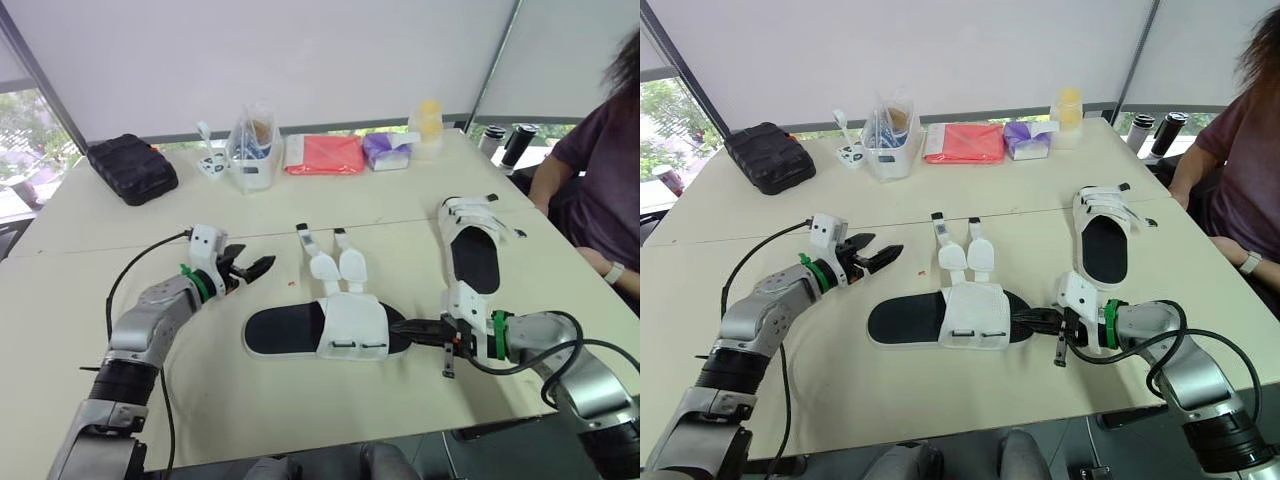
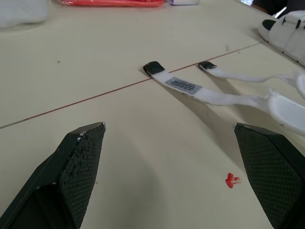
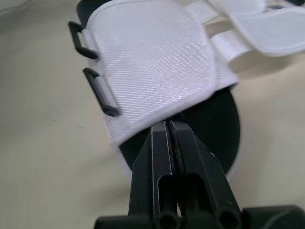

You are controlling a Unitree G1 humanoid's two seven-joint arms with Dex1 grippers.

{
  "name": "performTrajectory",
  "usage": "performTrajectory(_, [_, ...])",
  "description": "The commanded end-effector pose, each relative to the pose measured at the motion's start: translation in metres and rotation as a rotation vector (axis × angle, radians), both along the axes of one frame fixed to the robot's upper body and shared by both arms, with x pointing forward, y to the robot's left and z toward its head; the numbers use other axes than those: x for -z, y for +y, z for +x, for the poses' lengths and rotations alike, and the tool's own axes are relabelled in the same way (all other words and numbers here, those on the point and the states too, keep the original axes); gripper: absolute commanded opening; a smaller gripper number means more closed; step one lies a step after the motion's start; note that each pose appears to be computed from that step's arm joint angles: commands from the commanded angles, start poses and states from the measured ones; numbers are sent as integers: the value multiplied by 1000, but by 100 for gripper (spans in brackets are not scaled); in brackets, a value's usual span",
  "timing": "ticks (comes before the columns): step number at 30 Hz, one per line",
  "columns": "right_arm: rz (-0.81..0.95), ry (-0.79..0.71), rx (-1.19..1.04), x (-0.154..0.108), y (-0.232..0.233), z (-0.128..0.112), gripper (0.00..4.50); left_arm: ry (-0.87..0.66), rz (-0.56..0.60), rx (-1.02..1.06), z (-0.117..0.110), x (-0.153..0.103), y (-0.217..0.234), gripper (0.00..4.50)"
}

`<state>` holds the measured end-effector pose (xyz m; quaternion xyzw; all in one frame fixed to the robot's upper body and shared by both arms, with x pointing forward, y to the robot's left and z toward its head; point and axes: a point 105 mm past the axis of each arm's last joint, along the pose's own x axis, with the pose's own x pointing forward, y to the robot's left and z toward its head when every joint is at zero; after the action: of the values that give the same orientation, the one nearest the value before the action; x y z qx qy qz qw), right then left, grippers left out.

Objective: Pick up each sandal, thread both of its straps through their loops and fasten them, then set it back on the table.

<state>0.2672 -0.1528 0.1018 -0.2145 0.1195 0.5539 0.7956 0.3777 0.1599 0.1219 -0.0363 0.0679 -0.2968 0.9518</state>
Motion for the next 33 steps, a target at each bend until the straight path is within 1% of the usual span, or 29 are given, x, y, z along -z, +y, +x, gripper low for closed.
performTrajectory(1, [-8,-25,-40,0,7,6,6,-44,5,13,3,-8,-4,450])
performTrajectory(5, [-14,-30,-22,0,0,14,6,-53,10,20,4,-7,-7,450])
performTrajectory(8, [-6,-17,-28,3,-2,14,6,-45,10,9,5,-4,-6,450])
performTrajectory(13, [94,24,-114,3,29,1,6,7,3,0,3,8,-5,450])
performTrajectory(15, [103,33,-142,6,38,-2,6,26,3,-2,2,13,-5,450])
performTrajectory(20, [76,10,-120,28,43,15,6,44,18,3,5,21,-7,450])
performTrajectory(24, [81,-20,-83,35,40,31,6,48,27,7,4,25,-8,450])
performTrajectory(29, [74,-83,-8,32,23,49,6,69,38,15,-3,32,-5,450])
performTrajectory(33, [146,-97,40,18,19,56,6,76,55,28,-9,38,-6,450])
